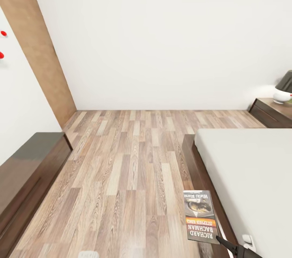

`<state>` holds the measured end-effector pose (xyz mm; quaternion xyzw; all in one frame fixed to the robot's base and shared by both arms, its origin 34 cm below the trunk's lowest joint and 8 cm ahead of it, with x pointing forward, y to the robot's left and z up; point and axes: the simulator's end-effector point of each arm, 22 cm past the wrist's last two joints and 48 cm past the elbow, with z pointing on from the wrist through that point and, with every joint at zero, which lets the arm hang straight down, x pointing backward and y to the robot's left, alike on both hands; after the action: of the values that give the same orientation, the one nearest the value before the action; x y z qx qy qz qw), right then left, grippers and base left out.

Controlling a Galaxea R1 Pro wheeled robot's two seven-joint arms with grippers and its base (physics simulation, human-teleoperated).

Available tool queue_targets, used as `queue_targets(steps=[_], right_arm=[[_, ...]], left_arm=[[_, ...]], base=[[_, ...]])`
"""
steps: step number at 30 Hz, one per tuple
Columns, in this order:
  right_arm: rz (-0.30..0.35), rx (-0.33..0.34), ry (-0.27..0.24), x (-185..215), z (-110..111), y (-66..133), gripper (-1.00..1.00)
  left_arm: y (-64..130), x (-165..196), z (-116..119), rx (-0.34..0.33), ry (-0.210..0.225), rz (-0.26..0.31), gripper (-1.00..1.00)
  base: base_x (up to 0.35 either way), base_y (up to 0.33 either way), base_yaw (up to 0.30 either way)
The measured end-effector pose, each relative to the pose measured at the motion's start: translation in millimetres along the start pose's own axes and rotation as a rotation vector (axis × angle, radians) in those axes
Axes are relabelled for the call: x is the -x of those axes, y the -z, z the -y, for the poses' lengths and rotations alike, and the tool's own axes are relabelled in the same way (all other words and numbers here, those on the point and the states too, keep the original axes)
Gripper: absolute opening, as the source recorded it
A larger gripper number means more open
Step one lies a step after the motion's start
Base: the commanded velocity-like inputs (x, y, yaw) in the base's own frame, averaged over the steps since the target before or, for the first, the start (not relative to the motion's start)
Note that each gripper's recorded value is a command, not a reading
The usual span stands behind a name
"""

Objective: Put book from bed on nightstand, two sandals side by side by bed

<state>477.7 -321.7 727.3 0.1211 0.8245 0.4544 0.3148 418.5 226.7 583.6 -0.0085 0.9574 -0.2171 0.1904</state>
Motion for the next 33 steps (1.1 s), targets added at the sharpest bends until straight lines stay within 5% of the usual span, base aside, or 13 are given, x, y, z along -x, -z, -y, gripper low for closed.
queue_targets(steps=[33], right_arm=[[0.029,0.026,0.035,15,-14,0.9,-1.0]], left_arm=[[6.3,22,5,-0.005,-0.022,0.048,1.0]], base=[[0.0,0.0,0.0]])
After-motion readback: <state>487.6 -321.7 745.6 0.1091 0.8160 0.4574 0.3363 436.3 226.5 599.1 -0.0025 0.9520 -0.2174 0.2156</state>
